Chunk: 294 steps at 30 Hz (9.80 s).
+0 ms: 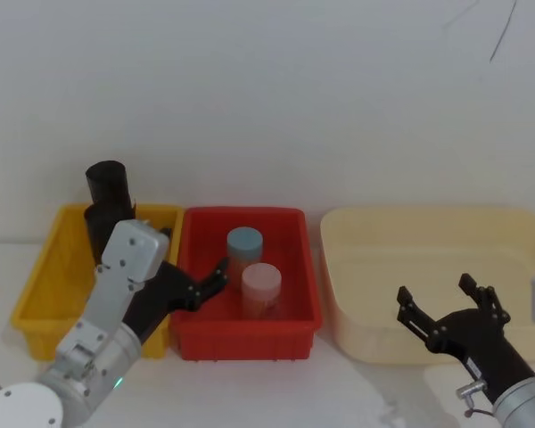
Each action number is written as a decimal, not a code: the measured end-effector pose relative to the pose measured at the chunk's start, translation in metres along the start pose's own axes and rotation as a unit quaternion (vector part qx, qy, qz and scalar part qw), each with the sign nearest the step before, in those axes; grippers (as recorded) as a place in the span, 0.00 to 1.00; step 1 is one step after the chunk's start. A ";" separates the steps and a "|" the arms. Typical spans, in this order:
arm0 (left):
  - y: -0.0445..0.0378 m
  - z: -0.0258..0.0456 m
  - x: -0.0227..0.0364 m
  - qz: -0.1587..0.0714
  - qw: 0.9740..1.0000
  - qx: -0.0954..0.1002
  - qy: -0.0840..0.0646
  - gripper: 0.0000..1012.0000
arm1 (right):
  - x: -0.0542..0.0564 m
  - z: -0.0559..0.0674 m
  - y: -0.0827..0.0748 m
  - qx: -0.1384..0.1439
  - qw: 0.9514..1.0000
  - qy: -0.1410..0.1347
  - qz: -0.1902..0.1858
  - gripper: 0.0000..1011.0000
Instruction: Pick up the garbage bag with the one hand and transfer it to the other hand.
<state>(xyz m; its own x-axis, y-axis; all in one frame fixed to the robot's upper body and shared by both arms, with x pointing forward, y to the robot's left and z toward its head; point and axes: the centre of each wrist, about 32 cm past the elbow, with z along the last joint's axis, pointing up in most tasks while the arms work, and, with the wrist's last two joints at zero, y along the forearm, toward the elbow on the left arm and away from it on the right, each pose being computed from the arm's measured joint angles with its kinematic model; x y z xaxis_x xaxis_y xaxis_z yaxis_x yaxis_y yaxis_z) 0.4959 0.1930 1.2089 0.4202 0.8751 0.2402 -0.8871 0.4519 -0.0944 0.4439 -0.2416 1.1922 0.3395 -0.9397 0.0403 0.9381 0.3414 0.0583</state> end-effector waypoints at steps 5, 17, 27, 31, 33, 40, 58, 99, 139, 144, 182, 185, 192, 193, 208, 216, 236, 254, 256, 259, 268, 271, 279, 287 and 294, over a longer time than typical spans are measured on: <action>-0.0097 0.0138 -0.0006 -0.014 1.000 -0.011 0.003 0.99 | 0.006 0.010 0.002 0.004 1.000 0.009 0.006 0.99; -0.0056 0.0644 0.0258 -0.011 0.999 -0.031 0.012 0.99 | -0.004 0.052 0.027 0.027 0.997 0.065 0.041 0.99; 0.0330 0.0871 0.0705 0.026 0.999 -0.013 0.037 0.99 | -0.033 0.083 0.068 0.021 0.990 0.094 0.100 0.99; 0.0522 0.0880 0.0913 0.042 0.998 0.001 0.055 0.99 | -0.043 0.091 0.082 0.011 0.989 0.094 0.118 0.99; 0.0578 0.0872 0.0979 0.047 0.997 0.006 0.062 0.99 | -0.048 0.094 0.089 0.005 0.988 0.092 0.126 0.99; 0.0704 0.0782 0.1192 0.055 0.994 0.022 0.094 0.99 | -0.056 0.098 0.105 -0.015 0.987 0.083 0.140 0.99; 0.0581 0.0489 0.1430 0.015 0.989 0.045 0.140 0.99 | -0.057 0.097 0.121 -0.049 0.985 0.072 0.148 0.99; -0.0073 0.0204 0.1617 -0.109 0.984 0.093 0.106 0.99 | -0.054 0.084 0.130 -0.100 0.979 0.069 0.163 0.99; -0.0328 0.0209 0.1549 -0.138 0.982 0.104 0.073 0.99 | -0.050 0.062 0.136 -0.148 0.970 0.021 0.190 0.99; -0.0332 0.0209 0.1548 -0.138 0.982 0.104 0.073 0.99 | -0.051 0.060 0.140 -0.152 0.969 0.011 0.193 0.99; -0.0337 0.0210 0.1548 -0.138 0.982 0.104 0.071 0.99 | -0.052 0.039 0.165 -0.185 0.963 -0.029 0.194 0.99; -0.0337 0.0210 0.1548 -0.138 0.982 0.104 0.071 0.99 | -0.051 0.038 0.165 -0.186 0.963 -0.030 0.194 0.99; -0.0337 0.0210 0.1548 -0.138 0.982 0.104 0.071 0.90 | -0.049 0.037 0.166 -0.188 0.962 -0.030 0.194 0.88; -0.0337 0.0210 0.1548 -0.138 0.982 0.104 0.071 0.85 | -0.049 0.037 0.166 -0.189 0.962 -0.030 0.194 0.83; -0.0337 0.0210 0.1548 -0.139 0.982 0.104 0.071 0.52 | -0.048 0.036 0.166 -0.190 0.962 -0.030 0.194 0.64; -0.0337 0.0210 0.1548 -0.138 0.982 0.104 0.071 0.51 | -0.047 0.036 0.166 -0.191 0.962 -0.030 0.194 0.64; -0.0515 0.0586 0.1493 -0.145 0.988 0.044 0.033 0.52 | -0.031 0.078 0.154 -0.097 0.979 -0.034 0.174 0.64; -0.1182 0.1160 0.1361 -0.227 0.971 -0.071 0.018 0.52 | 0.012 0.118 0.125 -0.025 0.995 -0.069 0.065 0.64; -0.1254 0.1188 0.1339 -0.236 0.968 -0.080 0.018 0.52 | 0.016 0.120 0.122 -0.022 0.996 -0.072 0.054 0.64; -0.1406 0.1238 0.1287 -0.254 0.962 -0.094 0.021 0.52 | 0.023 0.121 0.117 -0.023 0.996 -0.078 0.033 0.64; -0.1988 0.1295 0.1071 -0.310 0.941 -0.133 0.042 0.52 | 0.050 0.115 0.101 -0.048 0.994 -0.094 -0.035 0.64; -0.2168 0.1300 0.0982 -0.327 0.933 -0.144 0.050 0.52 | 0.059 0.110 0.097 -0.063 0.992 -0.099 -0.055 0.64; -0.2414 0.1339 0.0803 -0.358 0.919 -0.157 0.054 0.52 | 0.080 0.094 0.091 -0.109 0.985 -0.102 -0.091 0.64; -0.2502 0.1370 0.0706 -0.372 0.912 -0.163 0.053 0.52 | 0.097 0.081 0.088 -0.142 0.978 -0.101 -0.114 0.82; -0.2536 0.1387 0.0663 -0.379 0.910 -0.164 0.051 0.51 | 0.102 0.076 0.087 -0.152 0.976 -0.100 -0.121 0.99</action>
<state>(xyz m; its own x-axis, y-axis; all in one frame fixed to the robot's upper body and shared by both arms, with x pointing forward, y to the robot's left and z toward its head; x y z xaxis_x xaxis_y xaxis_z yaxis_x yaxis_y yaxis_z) 0.7222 0.1123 1.3828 0.9172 0.2956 0.2673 -0.2384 0.9445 -0.2262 0.5545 -0.3064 1.2775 0.1138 -0.9594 0.2581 0.9764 0.0601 -0.2073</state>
